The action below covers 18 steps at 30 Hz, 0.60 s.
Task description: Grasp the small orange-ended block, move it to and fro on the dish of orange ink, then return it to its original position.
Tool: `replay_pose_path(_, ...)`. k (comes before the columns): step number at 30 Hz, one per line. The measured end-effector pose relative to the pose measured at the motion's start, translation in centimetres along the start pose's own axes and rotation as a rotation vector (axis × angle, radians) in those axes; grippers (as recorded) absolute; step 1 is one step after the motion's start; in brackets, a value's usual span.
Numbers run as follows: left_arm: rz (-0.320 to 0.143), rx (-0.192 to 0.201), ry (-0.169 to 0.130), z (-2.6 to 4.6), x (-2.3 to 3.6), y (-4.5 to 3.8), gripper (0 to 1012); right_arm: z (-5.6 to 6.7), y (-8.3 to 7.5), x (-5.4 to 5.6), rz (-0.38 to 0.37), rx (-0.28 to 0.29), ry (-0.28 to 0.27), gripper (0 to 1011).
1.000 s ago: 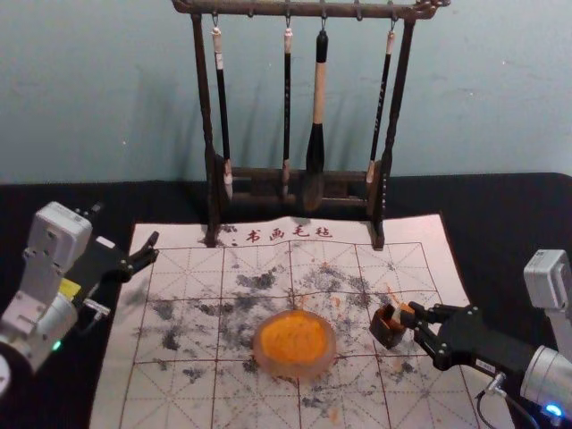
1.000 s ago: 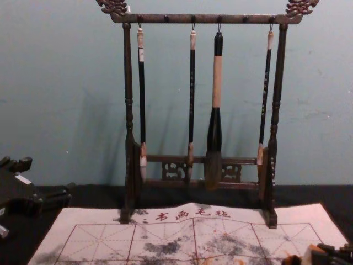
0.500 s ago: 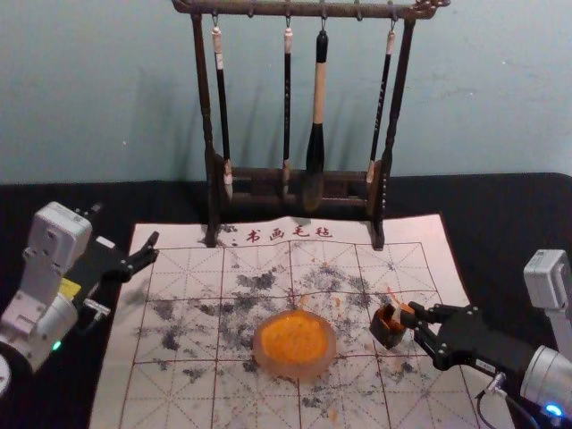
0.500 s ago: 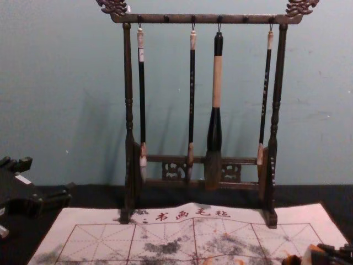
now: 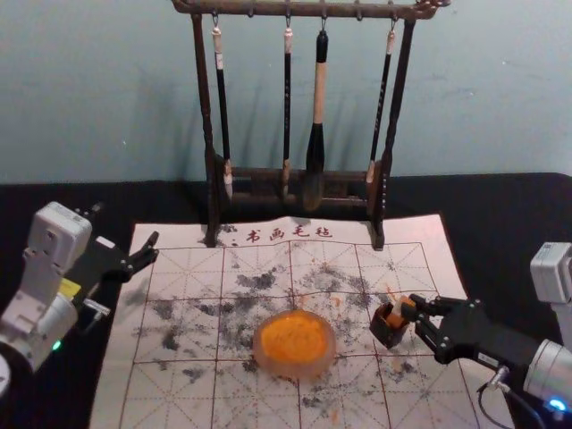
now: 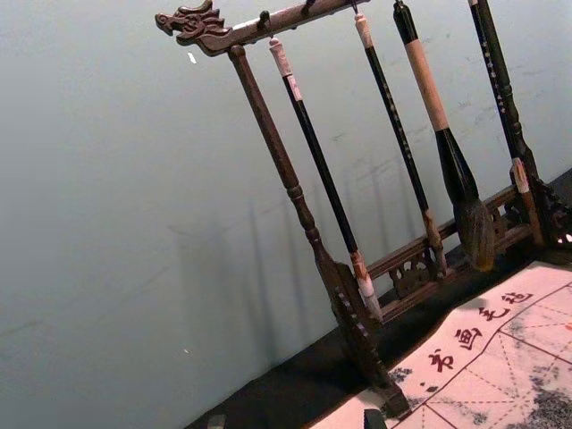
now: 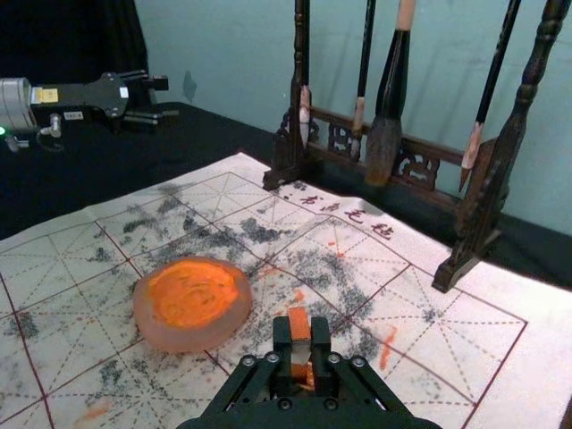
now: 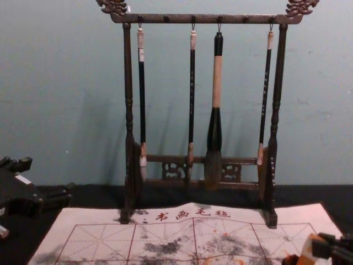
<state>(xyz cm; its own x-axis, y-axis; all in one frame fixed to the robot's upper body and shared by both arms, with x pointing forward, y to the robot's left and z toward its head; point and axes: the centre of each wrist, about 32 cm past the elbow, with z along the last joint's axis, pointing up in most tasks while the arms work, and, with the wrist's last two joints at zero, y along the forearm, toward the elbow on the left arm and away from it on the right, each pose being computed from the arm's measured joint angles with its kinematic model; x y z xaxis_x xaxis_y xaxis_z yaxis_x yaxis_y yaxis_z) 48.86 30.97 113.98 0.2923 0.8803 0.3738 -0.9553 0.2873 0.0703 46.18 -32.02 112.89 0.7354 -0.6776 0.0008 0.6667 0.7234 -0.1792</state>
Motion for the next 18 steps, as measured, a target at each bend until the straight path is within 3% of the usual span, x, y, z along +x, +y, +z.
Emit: replay_pose_path(18,0.000,0.000,0.000,0.00,0.00,0.00,1001,2.9,-1.2,0.1,-0.036,0.049,-0.057,104)
